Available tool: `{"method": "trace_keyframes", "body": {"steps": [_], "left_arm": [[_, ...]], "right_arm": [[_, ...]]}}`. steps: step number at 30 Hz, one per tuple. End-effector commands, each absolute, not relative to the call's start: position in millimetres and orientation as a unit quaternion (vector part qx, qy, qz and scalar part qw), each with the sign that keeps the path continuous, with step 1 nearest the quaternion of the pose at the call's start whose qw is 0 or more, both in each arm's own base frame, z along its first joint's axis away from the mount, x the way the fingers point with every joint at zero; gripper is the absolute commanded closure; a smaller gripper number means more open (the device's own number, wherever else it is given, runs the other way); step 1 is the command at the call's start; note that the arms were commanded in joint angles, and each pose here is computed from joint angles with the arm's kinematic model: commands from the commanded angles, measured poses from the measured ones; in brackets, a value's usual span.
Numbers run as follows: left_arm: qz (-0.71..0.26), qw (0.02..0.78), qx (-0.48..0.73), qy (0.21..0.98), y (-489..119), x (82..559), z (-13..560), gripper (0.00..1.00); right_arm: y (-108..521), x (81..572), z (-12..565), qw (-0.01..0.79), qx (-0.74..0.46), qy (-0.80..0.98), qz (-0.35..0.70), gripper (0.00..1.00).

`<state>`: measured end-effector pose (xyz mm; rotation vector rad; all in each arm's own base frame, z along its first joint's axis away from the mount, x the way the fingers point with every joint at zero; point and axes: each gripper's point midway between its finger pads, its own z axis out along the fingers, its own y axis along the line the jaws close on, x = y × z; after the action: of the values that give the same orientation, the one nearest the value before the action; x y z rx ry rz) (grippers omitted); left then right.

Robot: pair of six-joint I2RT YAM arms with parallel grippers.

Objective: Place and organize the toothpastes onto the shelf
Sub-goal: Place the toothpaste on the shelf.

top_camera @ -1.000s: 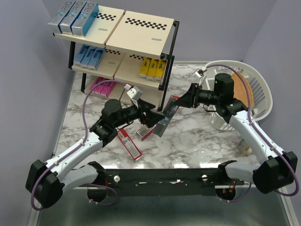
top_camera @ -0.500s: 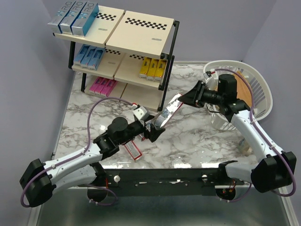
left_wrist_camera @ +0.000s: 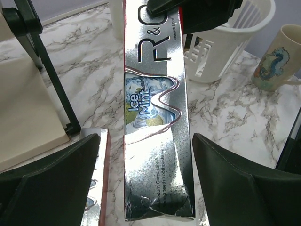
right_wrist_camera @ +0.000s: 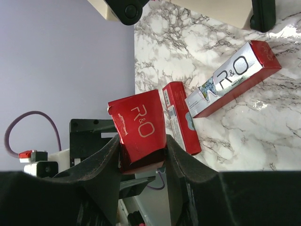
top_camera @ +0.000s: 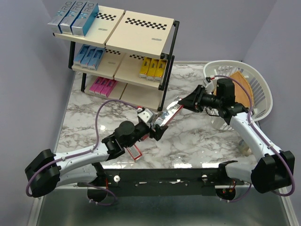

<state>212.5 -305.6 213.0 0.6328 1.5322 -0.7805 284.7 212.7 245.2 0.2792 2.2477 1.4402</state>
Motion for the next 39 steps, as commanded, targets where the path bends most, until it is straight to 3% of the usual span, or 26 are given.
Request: {"method": "trace_keyframes", "body": {"steps": [1, 8, 27, 39], "left_arm": [[-0.331, 0.634, 0.234, 0.659, -302, 222, 220, 0.12], [-0.322, 0.628, 0.213, 0.675, -291, 222, 208, 0.21], [-0.333, 0.65, 0.167, 0.663, -286, 225, 209, 0.24], [-0.339, 0.687, 0.155, 0.624, -297, 237, 239, 0.37]], "right_arm": [[213, 283, 255, 0.232, 0.106, 0.799, 0.544, 0.69], [212, 285, 255, 0.232, 0.112, 0.795, 0.55, 0.69], [213, 282, 255, 0.201, 0.148, 0.773, 0.583, 0.69], [216, 280, 256, 0.181, 0.154, 0.762, 0.602, 0.69]]}}
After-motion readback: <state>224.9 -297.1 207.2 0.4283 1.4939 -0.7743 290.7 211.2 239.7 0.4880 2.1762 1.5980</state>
